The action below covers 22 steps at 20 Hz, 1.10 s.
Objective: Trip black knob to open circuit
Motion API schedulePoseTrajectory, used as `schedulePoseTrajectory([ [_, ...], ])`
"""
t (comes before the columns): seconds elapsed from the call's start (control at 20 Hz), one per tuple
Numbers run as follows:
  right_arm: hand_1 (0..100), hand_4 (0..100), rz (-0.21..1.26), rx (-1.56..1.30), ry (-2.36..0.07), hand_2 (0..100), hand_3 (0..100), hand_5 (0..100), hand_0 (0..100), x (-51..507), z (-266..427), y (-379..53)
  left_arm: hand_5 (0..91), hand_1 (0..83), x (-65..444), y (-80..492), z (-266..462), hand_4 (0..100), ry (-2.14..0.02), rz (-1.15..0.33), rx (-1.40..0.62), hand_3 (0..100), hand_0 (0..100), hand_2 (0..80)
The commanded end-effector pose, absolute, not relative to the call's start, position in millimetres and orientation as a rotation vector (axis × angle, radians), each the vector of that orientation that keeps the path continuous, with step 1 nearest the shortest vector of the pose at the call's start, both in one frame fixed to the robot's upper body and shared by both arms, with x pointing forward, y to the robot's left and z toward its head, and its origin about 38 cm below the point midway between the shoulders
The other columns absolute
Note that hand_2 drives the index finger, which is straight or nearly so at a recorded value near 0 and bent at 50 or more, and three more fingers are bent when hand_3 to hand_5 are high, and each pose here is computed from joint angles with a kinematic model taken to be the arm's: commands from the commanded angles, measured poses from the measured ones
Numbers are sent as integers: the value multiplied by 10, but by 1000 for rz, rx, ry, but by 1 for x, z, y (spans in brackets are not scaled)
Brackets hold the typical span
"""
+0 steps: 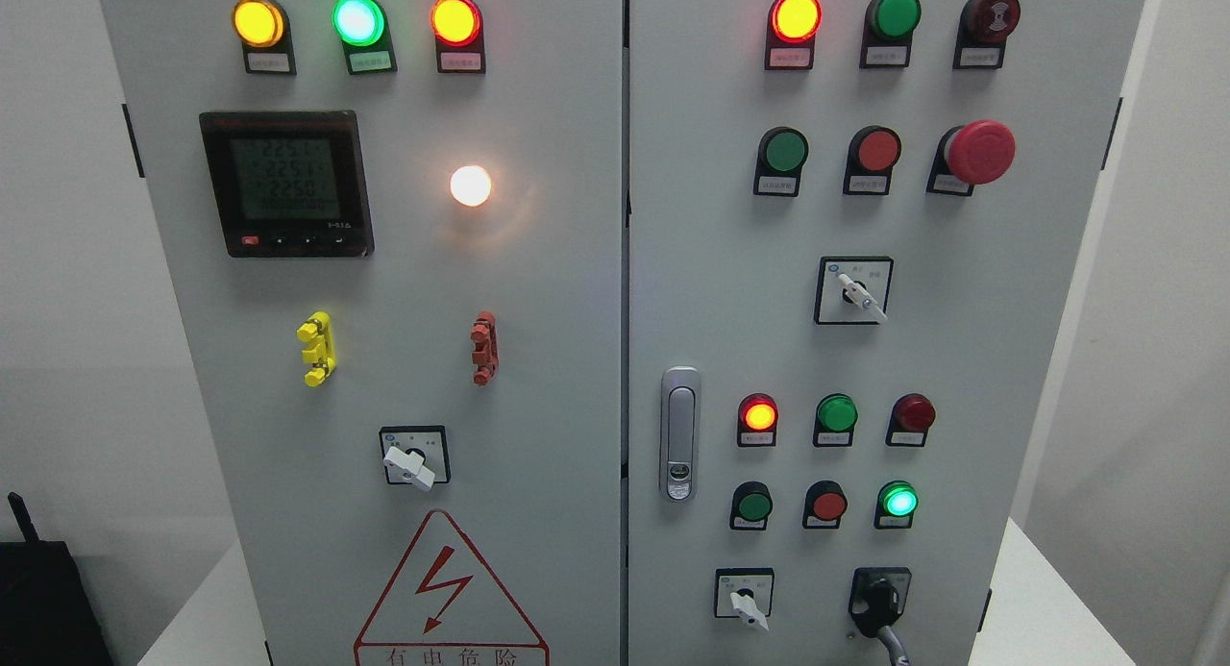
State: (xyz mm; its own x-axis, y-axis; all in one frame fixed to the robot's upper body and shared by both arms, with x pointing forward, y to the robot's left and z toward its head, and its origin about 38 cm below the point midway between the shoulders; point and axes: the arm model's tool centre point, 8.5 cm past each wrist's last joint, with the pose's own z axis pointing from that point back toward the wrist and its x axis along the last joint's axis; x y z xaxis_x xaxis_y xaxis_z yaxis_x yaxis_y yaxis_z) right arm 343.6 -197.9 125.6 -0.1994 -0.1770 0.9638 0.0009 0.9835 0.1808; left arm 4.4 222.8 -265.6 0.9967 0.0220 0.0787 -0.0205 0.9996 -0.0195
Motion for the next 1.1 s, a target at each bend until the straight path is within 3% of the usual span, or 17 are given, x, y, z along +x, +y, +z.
schedulePoseTrajectory([
  [0.0,47,1000,-135,169,-1846,62,1000,1000,0,342,146,-194,0,389,6,222,-266,0,-84,25,-20,0,120,0],
  [1.05,46,1000,-140,120,-1829,64,1000,1000,0,343,140,-212,0,389,6,222,-266,0,-84,25,-20,0,120,0],
])
